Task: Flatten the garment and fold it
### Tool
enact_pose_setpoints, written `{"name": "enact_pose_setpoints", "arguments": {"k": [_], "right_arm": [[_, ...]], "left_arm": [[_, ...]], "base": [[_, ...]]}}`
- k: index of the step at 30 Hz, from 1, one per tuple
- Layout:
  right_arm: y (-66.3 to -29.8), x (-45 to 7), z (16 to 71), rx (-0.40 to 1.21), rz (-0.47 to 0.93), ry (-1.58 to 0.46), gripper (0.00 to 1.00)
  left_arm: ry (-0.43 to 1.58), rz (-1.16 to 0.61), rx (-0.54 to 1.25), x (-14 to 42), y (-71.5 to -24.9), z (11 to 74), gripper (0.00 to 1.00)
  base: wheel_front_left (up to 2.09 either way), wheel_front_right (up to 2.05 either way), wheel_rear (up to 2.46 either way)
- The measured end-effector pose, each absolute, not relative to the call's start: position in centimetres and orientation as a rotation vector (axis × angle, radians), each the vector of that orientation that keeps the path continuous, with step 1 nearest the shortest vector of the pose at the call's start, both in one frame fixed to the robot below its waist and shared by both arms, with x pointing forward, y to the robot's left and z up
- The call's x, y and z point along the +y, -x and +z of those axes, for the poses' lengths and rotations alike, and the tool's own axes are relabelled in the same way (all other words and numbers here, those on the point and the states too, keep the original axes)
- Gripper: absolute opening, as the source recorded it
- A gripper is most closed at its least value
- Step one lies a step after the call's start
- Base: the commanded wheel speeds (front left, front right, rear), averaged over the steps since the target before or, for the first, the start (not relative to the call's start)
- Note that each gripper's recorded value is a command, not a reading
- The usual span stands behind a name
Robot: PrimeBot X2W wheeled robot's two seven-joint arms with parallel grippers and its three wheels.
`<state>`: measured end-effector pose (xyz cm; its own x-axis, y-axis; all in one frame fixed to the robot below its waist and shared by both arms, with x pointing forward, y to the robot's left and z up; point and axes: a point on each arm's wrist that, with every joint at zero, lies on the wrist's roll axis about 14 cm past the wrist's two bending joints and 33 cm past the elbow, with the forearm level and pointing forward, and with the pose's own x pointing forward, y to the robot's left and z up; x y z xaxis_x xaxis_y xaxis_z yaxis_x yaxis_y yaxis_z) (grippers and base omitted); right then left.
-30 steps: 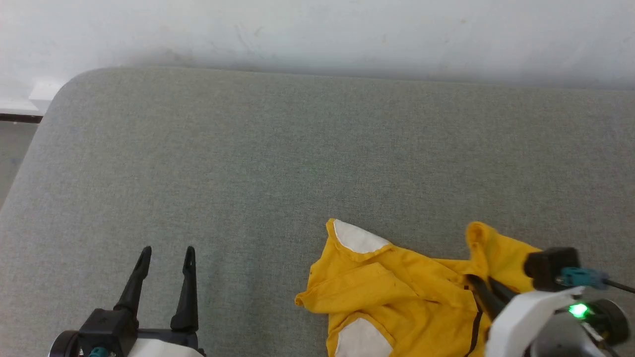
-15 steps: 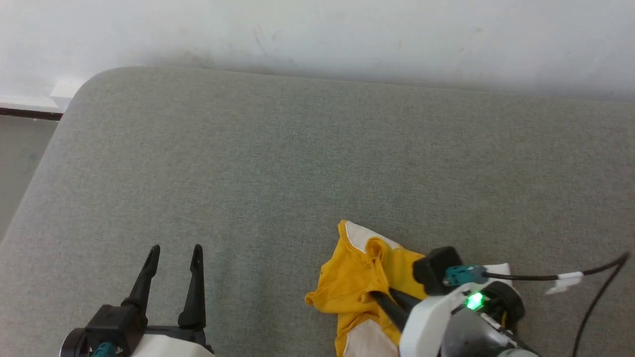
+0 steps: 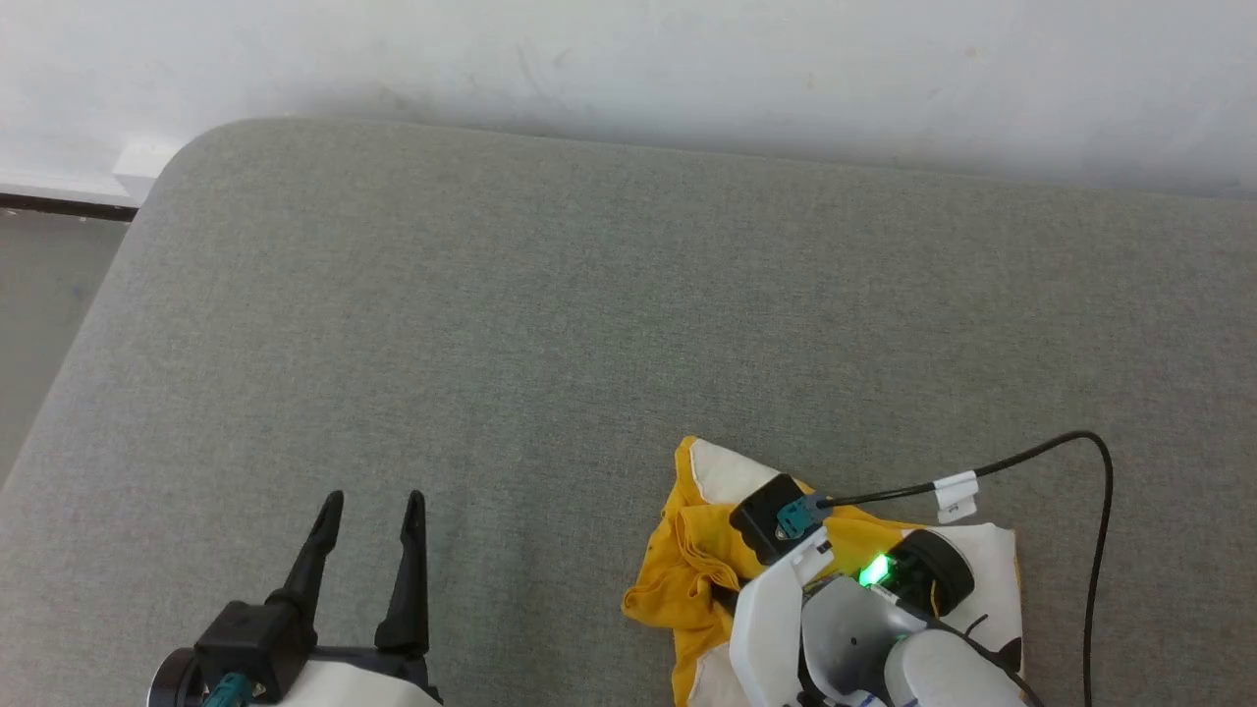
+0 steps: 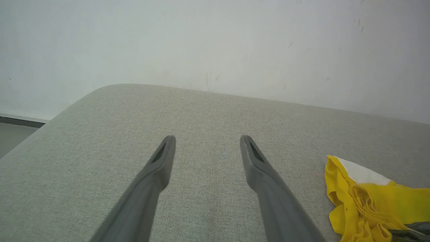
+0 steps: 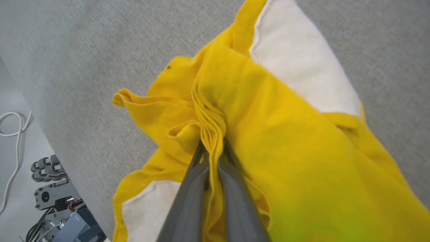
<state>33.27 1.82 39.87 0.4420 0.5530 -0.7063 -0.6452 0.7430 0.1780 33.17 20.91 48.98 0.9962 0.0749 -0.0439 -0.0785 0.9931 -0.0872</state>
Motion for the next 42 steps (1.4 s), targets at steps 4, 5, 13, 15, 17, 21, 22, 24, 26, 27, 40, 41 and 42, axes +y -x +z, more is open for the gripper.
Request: {"name": "enact_pose_setpoints", "arguments": {"k": [4, 5, 13, 15, 17, 21, 22, 24, 26, 27, 40, 41, 42], "right_arm": [[-33.6, 2.1, 39.4, 0.820, 0.752, 0.130, 1.00], [-33.5, 2.3, 39.6, 0.812, 0.758, 0.116, 1.00], [-36.1, 0.1, 45.0, 0.616, 0.655, -0.114, 1.00], [-37.1, -3.3, 46.0, 0.561, 0.540, -0.153, 1.00], [-37.7, -7.3, 46.4, 0.516, 0.413, -0.165, 1.00], [-36.4, -14.1, 45.7, 0.507, 0.207, -0.186, 1.00], [-35.7, -15.1, 45.1, 0.525, 0.176, -0.185, 1.00], [-34.3, -16.3, 43.9, 0.566, 0.137, -0.190, 1.00], [-33.1, -16.6, 42.9, 0.606, 0.125, -0.194, 1.00], [-32.7, -16.6, 42.5, 0.623, 0.124, -0.205, 1.00], [-32.8, -14.1, 37.9, 0.737, 0.171, -0.310, 0.29], [-33.1, -13.8, 37.9, 0.735, 0.181, -0.312, 0.00], [-33.2, -13.3, 37.8, 0.741, 0.194, -0.318, 0.00]], "left_arm": [[0.089, 0.075, 0.042, 20.9, -33.1, 48.9, 1.00], [0.090, 0.072, 0.043, 20.8, -33.1, 48.8, 1.00], [0.091, 0.057, 0.037, 20.5, -33.0, 49.0, 1.00], [0.093, 0.046, 0.042, 20.2, -33.0, 48.8, 1.00], [0.094, 0.033, 0.043, 19.8, -33.1, 48.8, 1.00], [0.096, 0.011, 0.036, 19.3, -33.5, 49.0, 1.00], [0.095, 0.008, 0.034, 19.2, -33.6, 49.1, 1.00], [0.095, 0.001, 0.029, 19.1, -33.8, 49.2, 1.00], [0.096, -0.008, 0.027, 18.9, -34.0, 49.4, 1.00], [0.095, -0.012, 0.027, 18.8, -34.1, 49.4, 1.00], [0.066, -0.001, 0.048, 19.7, -34.3, 49.3, 1.00], [0.065, 0.003, 0.051, 19.8, -34.2, 49.2, 1.00], [0.064, 0.005, 0.050, 19.9, -34.1, 49.2, 1.00]], "base": [[0.00, 0.00, 0.00], [0.00, 0.00, 0.00], [0.00, 0.00, 0.00], [0.00, 0.00, 0.00], [0.00, 0.00, 0.00], [0.00, 0.00, 0.00], [0.00, 0.00, 0.00], [0.00, 0.00, 0.00], [0.00, 0.00, 0.00], [0.00, 0.00, 0.00], [0.00, 0.00, 0.00], [0.00, 0.00, 0.00], [0.00, 0.00, 0.00]]}}
